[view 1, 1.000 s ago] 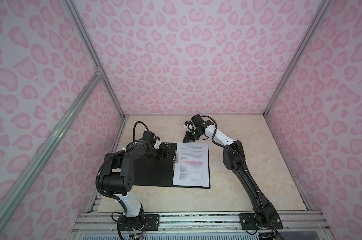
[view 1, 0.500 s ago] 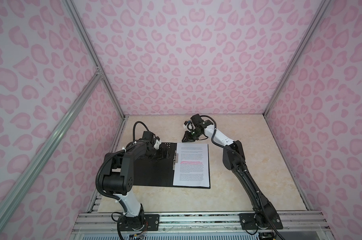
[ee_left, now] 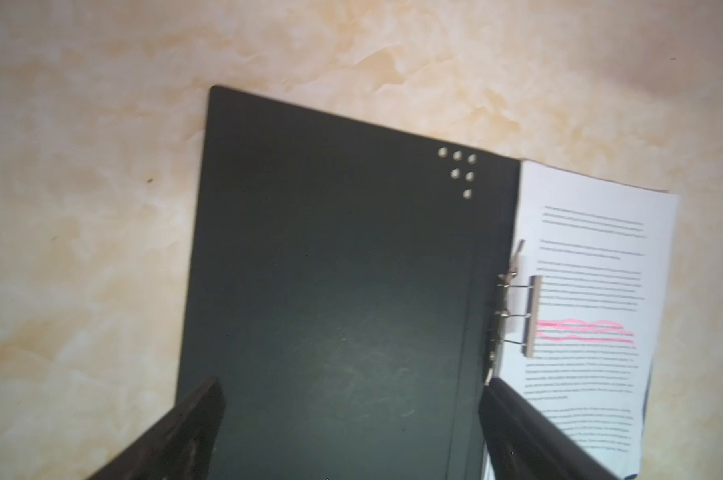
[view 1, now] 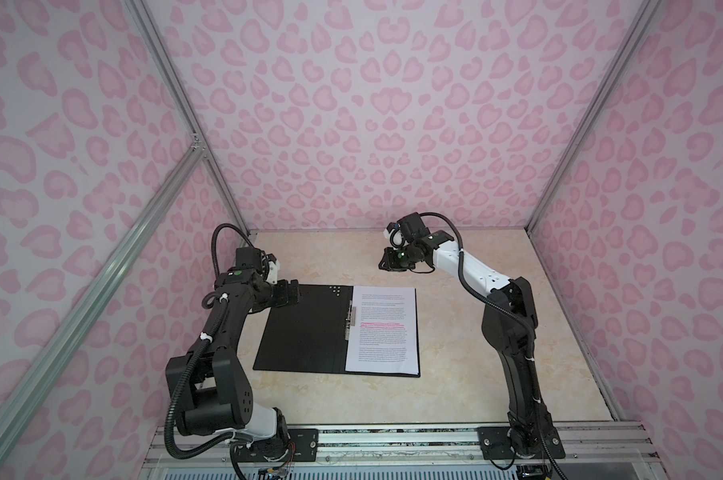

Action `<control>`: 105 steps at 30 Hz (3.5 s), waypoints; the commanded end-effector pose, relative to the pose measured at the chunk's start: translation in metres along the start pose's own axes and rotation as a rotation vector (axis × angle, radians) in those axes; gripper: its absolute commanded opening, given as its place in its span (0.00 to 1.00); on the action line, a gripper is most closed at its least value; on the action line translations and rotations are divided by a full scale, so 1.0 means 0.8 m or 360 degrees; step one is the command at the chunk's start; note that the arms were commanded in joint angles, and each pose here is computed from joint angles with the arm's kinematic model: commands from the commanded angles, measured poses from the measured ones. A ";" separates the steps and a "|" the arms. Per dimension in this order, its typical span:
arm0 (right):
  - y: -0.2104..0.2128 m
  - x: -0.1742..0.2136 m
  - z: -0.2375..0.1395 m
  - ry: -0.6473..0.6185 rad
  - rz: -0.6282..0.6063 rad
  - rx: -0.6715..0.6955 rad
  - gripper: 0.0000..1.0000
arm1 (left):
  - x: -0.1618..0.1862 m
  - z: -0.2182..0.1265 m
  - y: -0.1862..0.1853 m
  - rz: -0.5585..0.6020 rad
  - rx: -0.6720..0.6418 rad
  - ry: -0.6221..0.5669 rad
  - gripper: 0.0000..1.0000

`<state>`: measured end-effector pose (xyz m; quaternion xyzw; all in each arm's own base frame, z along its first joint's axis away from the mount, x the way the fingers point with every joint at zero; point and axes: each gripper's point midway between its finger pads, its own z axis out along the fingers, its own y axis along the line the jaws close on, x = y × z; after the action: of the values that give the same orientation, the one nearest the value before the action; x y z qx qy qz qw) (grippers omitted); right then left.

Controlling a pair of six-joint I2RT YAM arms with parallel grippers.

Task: Put the files into the folder

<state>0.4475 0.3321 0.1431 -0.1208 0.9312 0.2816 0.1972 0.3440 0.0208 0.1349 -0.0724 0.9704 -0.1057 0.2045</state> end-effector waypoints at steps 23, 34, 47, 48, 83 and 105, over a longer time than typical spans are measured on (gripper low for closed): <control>-0.001 0.145 -0.043 -0.0019 0.0226 -0.0038 0.20 | 0.090 0.059 0.091 -0.0362 -0.0101 0.0458 0.97; 0.014 0.145 -0.041 0.0003 0.0183 -0.0014 0.20 | 0.116 0.083 0.096 -0.0380 -0.0105 0.0575 0.96; 0.009 0.161 -0.034 0.0022 0.0173 -0.0024 0.20 | 0.100 0.072 0.105 -0.0309 -0.0173 0.0492 0.96; 0.008 0.162 -0.032 0.0023 0.0175 -0.0025 0.20 | 0.095 0.069 0.103 -0.0292 -0.0162 0.0465 0.95; 0.017 0.171 -0.025 0.0014 0.0140 -0.0101 0.20 | 0.151 0.089 0.037 -0.0235 0.0140 0.0940 0.82; 0.033 0.111 -0.002 0.0090 -0.0110 -0.0042 0.20 | 0.054 -0.005 -0.022 0.0249 0.0247 0.0314 0.83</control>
<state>0.3584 0.3440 0.1296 -0.1402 0.9229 0.3014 0.1942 0.3057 0.0148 0.1130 -0.0130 0.9853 -0.1408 0.0958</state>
